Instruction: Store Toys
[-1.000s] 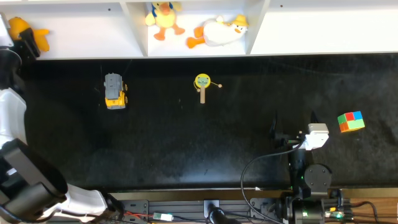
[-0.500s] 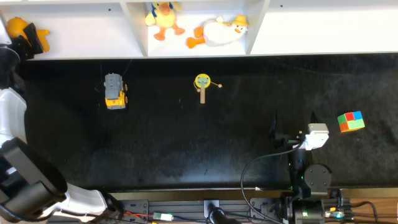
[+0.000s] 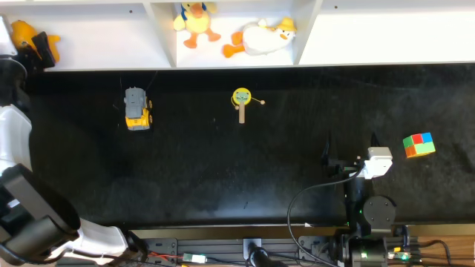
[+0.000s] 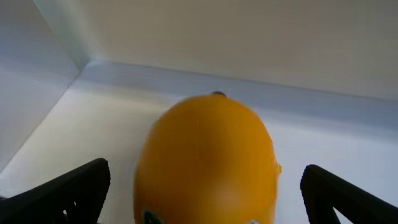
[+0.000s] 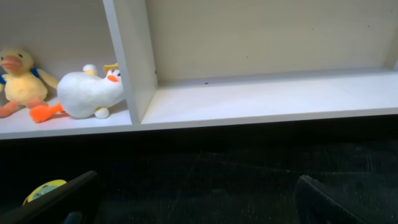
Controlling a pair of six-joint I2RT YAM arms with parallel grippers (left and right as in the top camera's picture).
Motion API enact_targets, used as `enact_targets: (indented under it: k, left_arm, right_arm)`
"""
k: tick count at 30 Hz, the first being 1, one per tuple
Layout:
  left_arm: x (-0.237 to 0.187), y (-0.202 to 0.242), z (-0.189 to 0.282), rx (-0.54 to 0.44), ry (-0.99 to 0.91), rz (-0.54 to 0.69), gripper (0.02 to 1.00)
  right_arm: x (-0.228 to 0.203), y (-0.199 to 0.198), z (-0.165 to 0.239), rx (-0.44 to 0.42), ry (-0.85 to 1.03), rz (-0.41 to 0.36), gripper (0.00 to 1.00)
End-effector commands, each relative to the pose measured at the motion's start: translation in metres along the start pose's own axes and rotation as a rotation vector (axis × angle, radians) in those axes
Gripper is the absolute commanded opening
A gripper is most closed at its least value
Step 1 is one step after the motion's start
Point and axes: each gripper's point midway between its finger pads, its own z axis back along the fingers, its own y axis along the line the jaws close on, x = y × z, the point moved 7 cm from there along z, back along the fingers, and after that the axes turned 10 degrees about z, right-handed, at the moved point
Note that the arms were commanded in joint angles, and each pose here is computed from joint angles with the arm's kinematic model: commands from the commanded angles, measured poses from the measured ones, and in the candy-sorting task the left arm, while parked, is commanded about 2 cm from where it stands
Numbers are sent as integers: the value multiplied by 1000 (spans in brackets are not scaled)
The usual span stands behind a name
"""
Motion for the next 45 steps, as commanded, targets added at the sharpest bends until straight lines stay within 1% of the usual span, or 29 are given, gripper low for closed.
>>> enact_targets:
  k: [1, 10, 16, 21, 29, 34, 37, 41, 45]
  left_arm:
    - [1, -8, 2, -42, 18, 6, 998]
    - [12, -15, 25, -41, -1, -4, 998]
    - [4, -21, 48, -26, -11, -11, 998]
    - [-15, -26, 73, -3, -3, -15, 998]
    - [-47, -38, 114, -2, 11, -5, 998]
    - [-72, -46, 142, 4, 91, 20, 998]
    - [-85, -48, 151, 4, 142, 36, 998]
    - [-101, -52, 155, -7, 224, 58, 998]
    - [-113, -63, 156, -38, 298, 58, 998]
  right_arm:
    - [-3, 0, 0, 1, -1, -1, 996]
    - [-3, 0, 0, 1, -1, -1, 993]
    - [-3, 0, 0, 1, -1, -1, 996]
    - [-3, 0, 0, 1, -1, -1, 996]
    - [-3, 0, 0, 1, -1, -1, 993]
    - [-3, 0, 0, 1, -1, -1, 996]
    - [-3, 0, 0, 2, -1, -1, 996]
    - [-3, 0, 0, 1, -1, -1, 993]
    - [-3, 0, 0, 1, -1, -1, 993]
